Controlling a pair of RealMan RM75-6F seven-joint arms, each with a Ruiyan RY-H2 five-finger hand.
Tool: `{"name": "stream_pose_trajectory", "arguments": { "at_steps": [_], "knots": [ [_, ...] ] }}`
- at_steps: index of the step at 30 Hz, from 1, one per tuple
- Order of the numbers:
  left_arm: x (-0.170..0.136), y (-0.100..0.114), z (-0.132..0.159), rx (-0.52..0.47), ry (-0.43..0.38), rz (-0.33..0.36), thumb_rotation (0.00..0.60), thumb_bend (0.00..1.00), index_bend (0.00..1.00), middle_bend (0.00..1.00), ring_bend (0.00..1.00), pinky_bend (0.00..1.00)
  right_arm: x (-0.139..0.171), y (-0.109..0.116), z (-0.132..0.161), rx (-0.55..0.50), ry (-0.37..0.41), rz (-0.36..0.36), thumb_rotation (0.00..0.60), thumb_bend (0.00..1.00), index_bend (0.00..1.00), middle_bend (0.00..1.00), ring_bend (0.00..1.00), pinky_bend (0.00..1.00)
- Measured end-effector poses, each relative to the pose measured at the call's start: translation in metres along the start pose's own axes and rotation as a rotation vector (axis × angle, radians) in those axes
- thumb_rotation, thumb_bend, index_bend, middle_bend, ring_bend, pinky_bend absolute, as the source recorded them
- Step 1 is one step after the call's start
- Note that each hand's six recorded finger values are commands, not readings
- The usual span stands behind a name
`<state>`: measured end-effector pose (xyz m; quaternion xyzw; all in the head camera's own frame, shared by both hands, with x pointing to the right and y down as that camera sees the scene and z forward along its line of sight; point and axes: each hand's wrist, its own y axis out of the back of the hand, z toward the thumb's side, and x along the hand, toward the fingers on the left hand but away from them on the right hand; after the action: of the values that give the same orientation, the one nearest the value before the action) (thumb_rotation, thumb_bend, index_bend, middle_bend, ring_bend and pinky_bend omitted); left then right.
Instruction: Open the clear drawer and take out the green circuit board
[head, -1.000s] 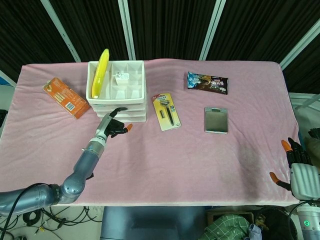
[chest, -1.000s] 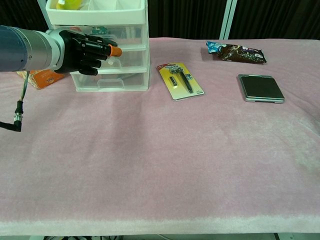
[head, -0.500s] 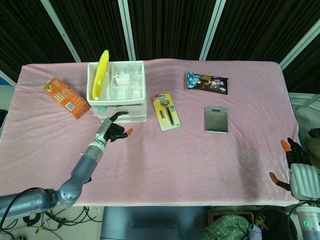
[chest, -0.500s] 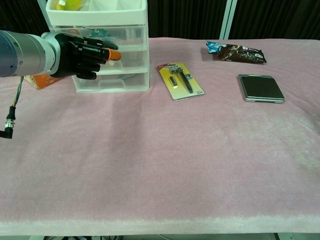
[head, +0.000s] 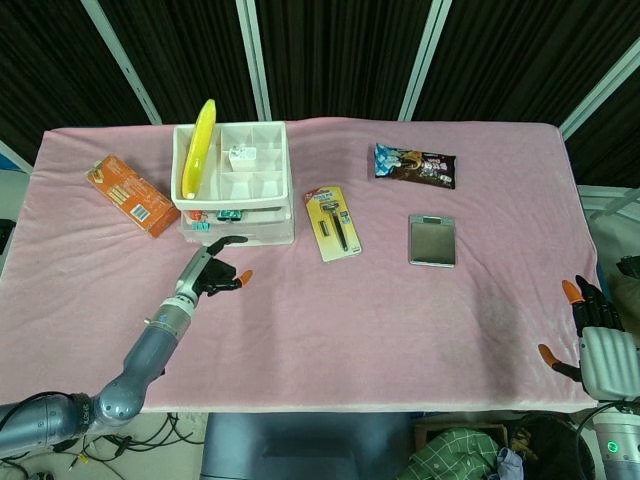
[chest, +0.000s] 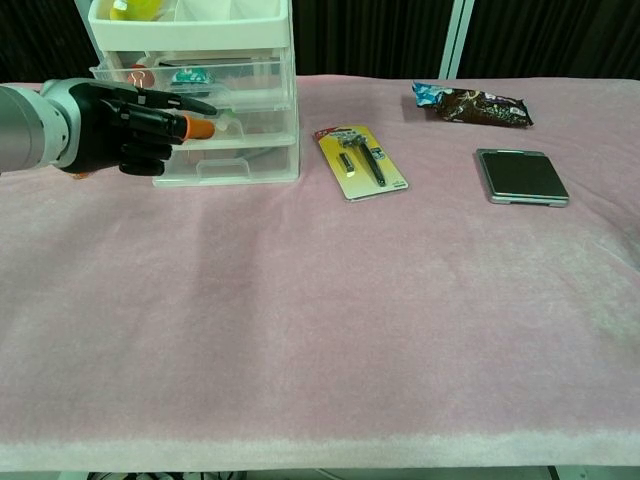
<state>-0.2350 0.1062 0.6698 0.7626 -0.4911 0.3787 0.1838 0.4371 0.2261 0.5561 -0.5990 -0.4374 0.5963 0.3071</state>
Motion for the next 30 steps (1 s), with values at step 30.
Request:
{"name": "stream_pose_trajectory", "arguments": {
  "at_steps": [30],
  "knots": [
    [-0.030,0.037,0.067,0.913,-0.193,0.251,0.600,0.34,0.21,1.00,0.99,0.96,0.000,0.000,0.000,-0.012,-0.002,0.003,0.600,0.13,0.00,0.00,0.00,0.12]
  ]
}}
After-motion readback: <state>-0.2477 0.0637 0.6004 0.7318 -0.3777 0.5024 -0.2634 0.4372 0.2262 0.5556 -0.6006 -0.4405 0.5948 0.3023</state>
